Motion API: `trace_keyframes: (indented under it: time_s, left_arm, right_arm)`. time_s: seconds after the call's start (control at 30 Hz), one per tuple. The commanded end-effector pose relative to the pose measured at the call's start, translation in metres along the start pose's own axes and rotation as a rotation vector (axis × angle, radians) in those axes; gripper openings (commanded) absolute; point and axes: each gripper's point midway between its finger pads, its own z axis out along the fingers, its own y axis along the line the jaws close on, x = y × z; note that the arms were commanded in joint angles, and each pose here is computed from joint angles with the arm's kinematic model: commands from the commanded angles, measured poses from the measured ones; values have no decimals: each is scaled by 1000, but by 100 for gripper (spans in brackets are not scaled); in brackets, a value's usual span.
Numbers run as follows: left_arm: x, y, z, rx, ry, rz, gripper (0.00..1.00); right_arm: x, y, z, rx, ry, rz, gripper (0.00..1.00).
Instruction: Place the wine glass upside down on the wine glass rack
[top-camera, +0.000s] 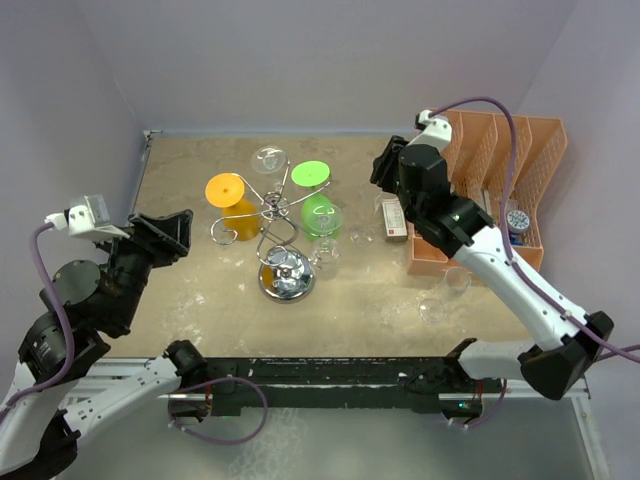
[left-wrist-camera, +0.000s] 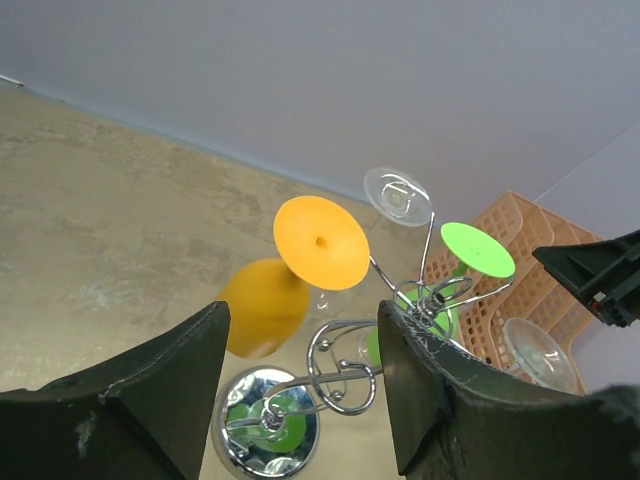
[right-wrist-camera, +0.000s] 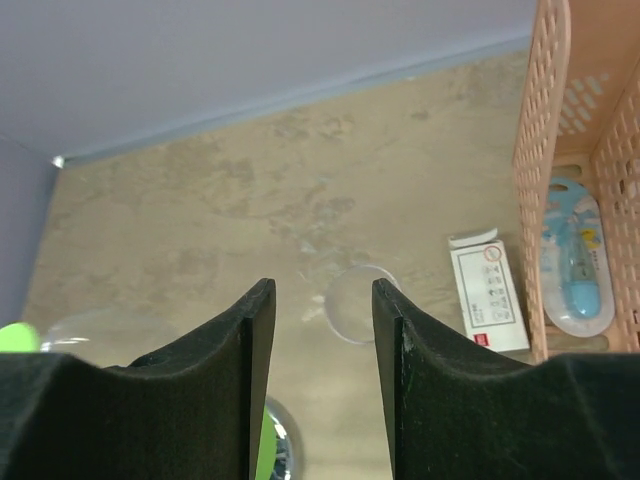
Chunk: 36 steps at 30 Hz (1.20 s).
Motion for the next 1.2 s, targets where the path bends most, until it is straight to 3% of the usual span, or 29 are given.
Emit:
trace_keyframes:
  time_s: [0.0, 0.37, 0.9, 1.17]
  left_arm:
    - [11, 12, 0, -47, 26, 32, 59]
    - [22, 21, -8, -46, 42, -3, 59]
    - [18, 12, -8, -12, 39, -46, 58]
    - [10, -19, -9, 115, 52, -111, 58]
  right_arm:
    - [15, 9, 17, -57, 72, -93, 45]
    - [72, 6, 63, -23, 204, -217, 34]
    - [109, -1, 78, -42, 313, -325, 30]
    - [102, -2, 75, -34, 298, -334, 11]
